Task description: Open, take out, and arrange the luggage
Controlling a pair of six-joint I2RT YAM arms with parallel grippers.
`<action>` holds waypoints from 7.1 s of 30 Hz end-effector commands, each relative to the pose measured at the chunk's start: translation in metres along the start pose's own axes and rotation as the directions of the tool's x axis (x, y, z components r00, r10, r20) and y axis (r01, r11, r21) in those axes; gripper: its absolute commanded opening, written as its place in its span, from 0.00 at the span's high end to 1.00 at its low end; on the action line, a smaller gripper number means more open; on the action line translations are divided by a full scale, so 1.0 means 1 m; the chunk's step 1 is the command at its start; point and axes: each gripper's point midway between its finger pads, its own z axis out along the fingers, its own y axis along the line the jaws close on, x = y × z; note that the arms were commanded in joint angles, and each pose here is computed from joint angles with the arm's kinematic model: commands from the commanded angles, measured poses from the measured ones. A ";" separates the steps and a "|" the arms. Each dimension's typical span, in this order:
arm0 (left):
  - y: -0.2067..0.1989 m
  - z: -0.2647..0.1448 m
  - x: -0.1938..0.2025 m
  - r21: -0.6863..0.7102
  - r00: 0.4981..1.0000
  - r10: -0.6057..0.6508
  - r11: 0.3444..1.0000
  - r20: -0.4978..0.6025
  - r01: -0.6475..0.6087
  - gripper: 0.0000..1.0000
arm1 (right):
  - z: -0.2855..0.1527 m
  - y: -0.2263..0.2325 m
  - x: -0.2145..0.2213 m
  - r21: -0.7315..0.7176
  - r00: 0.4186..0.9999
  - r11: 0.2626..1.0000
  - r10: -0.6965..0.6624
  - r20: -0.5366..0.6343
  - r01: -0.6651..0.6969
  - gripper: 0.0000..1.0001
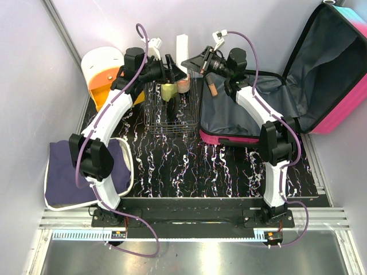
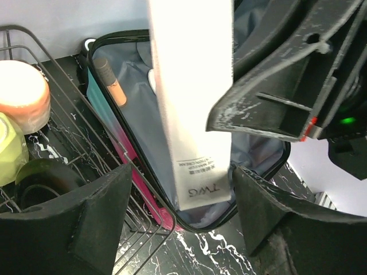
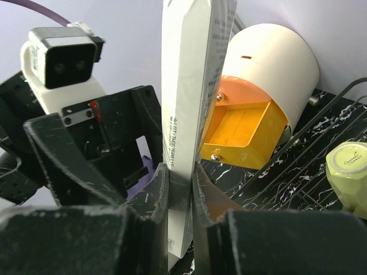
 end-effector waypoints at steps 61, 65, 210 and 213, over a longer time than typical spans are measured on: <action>0.273 -0.261 -0.033 -0.499 0.611 0.202 0.413 -0.765 -0.762 0.23 | -0.043 -0.045 -0.043 0.180 0.984 0.968 -0.175 -0.022 0.176 0.00; 0.247 -0.252 -0.060 -0.567 0.701 0.297 0.427 -0.648 -0.705 0.21 | -0.063 -0.096 -0.038 0.323 0.975 0.920 -0.205 -0.089 0.223 0.00; 0.219 -0.196 -0.010 -0.325 0.581 0.491 0.512 -0.649 -0.795 0.37 | -0.026 0.012 0.013 -0.155 0.950 0.954 -0.278 -0.146 0.255 0.01; 0.191 -0.195 0.027 -0.269 0.654 0.435 0.665 -0.619 -0.697 0.52 | -0.025 0.013 0.013 -0.158 0.949 0.954 -0.279 -0.146 0.256 0.01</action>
